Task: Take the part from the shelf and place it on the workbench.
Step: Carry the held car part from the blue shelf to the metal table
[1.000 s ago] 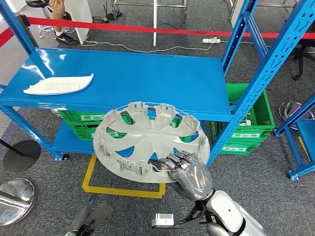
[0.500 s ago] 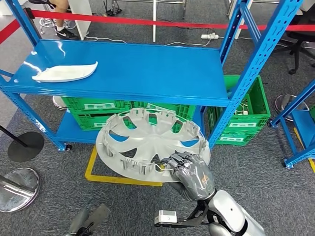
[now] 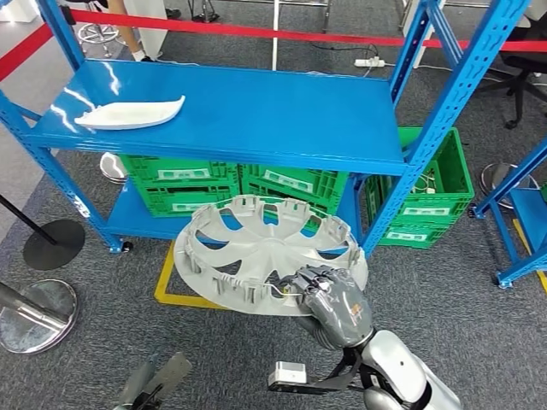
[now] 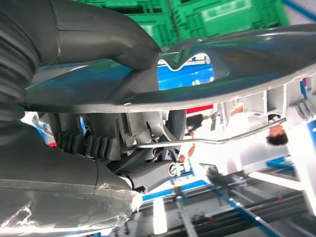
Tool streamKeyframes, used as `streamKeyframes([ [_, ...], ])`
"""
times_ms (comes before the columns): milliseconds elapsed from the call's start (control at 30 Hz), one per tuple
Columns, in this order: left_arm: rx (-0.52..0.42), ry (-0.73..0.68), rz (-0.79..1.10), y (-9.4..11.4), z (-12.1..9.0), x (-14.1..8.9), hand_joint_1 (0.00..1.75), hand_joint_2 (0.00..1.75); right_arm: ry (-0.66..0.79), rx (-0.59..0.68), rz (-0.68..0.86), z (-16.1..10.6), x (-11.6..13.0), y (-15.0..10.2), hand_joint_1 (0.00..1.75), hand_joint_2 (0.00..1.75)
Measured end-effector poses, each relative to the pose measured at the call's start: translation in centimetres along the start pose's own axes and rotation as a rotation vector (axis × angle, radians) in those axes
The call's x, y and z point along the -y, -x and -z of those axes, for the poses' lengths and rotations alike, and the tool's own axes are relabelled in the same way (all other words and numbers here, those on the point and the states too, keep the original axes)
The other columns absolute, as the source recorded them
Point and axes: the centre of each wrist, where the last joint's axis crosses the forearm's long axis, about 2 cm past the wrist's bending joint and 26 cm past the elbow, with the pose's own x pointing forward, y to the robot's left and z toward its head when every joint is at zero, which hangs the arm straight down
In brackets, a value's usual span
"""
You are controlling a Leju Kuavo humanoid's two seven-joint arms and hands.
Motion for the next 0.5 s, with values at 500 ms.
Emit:
streamKeyframes([
  [500, -0.029, -0.010, 0.008, 0.85, -0.68, -0.04, 0.00, 0.00, 0.009, 0.025, -0.101, 0.68, 0.30, 0.02, 1.75, 1.75],
])
